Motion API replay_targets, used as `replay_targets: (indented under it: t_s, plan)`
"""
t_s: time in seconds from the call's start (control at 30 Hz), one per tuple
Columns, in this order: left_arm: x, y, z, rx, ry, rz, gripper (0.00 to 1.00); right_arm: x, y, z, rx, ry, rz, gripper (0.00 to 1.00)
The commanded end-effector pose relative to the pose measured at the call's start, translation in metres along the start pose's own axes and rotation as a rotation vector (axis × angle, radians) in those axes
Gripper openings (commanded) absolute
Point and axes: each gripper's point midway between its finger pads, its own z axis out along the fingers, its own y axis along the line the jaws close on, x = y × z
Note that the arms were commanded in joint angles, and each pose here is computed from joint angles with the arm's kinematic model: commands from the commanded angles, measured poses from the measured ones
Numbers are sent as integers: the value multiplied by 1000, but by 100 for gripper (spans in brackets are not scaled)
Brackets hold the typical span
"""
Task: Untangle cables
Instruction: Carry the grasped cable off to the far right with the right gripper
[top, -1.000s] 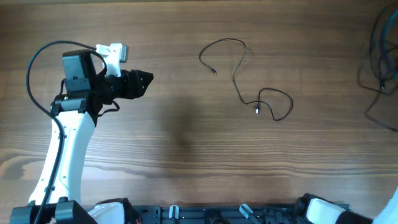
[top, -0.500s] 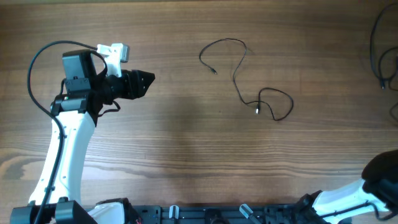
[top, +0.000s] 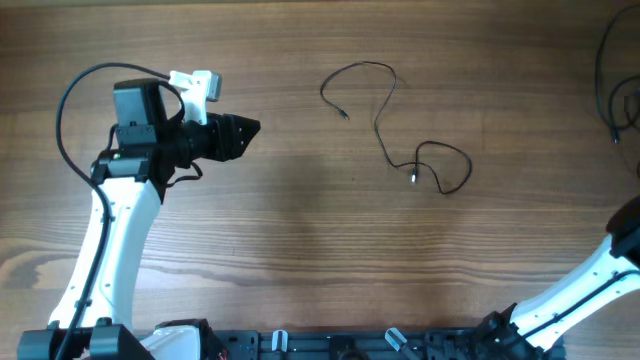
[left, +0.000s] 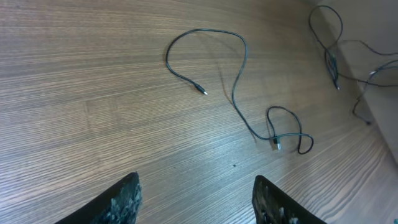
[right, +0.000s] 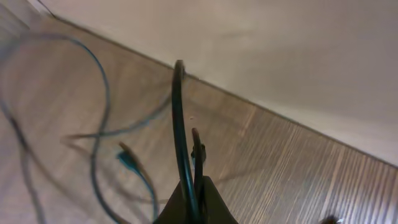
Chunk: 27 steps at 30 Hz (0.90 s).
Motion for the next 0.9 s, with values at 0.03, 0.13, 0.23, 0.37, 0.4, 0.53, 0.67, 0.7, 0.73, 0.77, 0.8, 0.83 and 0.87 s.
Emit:
replay_targets:
  t_s: [0.03,0.13,0.23,0.37,0.4,0.53,0.67,0.7,0.73,0.77,0.8,0.83,0.87]
  plan:
    - [-1,-7,-2,23,-8,1,59,11,-11,23,57,30,-25,5]
    - [0,-7,-2,23,-6,0,59,11,-27,26,116,32,-1,5]
    - [-2,-9,-4,22,-13,6,59,11,-50,26,192,36,-6,5]
    - [-2,-9,-5,23,-15,8,59,12,-61,27,201,50,8,5]
    - [-2,-9,-5,23,-15,8,59,13,-59,28,188,55,9,5]
    - [-2,-10,-5,23,-14,8,59,14,-58,28,187,58,9,11]
    - [-2,-9,-5,23,-15,9,60,17,-53,29,153,73,13,99]
    - [-2,-9,-5,22,-16,11,60,18,-53,28,156,77,25,99]
    - [-3,-9,-5,22,-17,14,60,20,-49,28,137,84,31,100]
    - [-3,-9,-5,22,-18,15,61,21,-43,27,108,92,31,99]
    - [-3,-9,-5,22,-18,15,63,21,-37,25,77,99,32,99]
    - [-3,-9,-5,22,-18,15,66,20,-32,20,52,101,33,100]
    - [-3,-10,-5,23,-17,15,68,18,-28,12,36,99,37,99]
